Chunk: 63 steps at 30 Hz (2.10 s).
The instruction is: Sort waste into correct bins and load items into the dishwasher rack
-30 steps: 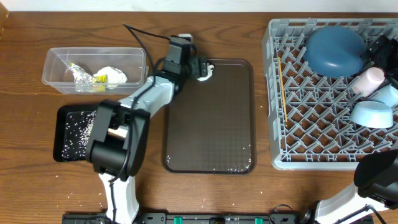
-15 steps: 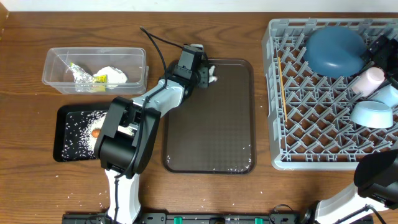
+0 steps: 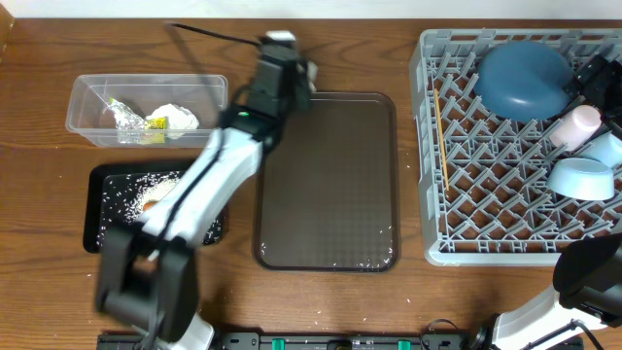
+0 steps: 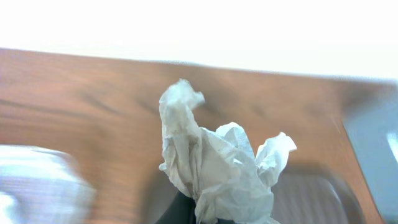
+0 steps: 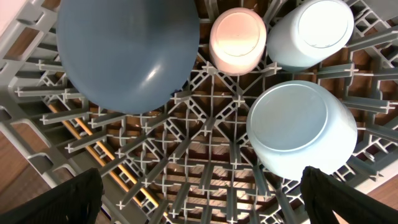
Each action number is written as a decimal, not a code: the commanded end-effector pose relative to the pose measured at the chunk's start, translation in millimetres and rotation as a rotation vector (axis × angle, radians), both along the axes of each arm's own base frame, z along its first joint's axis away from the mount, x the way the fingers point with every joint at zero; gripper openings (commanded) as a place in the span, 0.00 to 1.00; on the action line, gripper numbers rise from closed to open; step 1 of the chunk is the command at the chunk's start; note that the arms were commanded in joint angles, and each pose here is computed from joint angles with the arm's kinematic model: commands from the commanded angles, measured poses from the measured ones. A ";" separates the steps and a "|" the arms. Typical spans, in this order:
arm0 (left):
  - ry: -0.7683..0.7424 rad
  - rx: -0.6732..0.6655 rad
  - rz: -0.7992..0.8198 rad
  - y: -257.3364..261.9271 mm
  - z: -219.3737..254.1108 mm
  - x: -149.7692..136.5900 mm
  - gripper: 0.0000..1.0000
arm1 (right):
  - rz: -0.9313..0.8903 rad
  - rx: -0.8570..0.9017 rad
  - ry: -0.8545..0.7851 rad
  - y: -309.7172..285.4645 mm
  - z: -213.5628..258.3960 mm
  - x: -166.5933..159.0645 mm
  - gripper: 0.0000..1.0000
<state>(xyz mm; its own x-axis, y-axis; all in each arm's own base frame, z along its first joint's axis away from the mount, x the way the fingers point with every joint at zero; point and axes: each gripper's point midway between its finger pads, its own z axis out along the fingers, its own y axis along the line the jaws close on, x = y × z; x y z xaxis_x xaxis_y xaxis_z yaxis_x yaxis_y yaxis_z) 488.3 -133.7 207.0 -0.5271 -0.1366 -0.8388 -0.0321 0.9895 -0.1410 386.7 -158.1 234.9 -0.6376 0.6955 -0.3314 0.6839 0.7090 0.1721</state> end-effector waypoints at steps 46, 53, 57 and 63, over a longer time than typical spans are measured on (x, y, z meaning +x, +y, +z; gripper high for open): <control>0.287 -0.254 0.591 166.1 -9.2 -287.6 0.94 | -0.015 0.007 0.000 -1.4 -0.8 -0.7 0.99; 0.289 -0.254 0.591 167.1 -8.0 -302.9 0.95 | -0.015 0.007 0.000 -1.4 -0.8 -0.7 0.99; 0.353 -0.229 0.601 168.0 -17.6 -315.3 0.95 | -0.015 0.007 0.000 -1.4 -0.8 -0.7 0.99; 0.412 -0.245 0.575 160.7 -25.3 -322.8 0.95 | -0.015 0.007 0.000 -1.4 -0.8 -0.7 0.99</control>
<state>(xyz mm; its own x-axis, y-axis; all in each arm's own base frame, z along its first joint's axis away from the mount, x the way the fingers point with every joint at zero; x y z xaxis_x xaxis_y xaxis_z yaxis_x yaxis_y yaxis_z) 167.6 33.1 186.5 -0.5580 -0.6396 -0.5288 -0.6437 0.7357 -0.2107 386.7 -158.1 234.9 -0.6376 0.6955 -0.3314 0.6839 0.7090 0.1721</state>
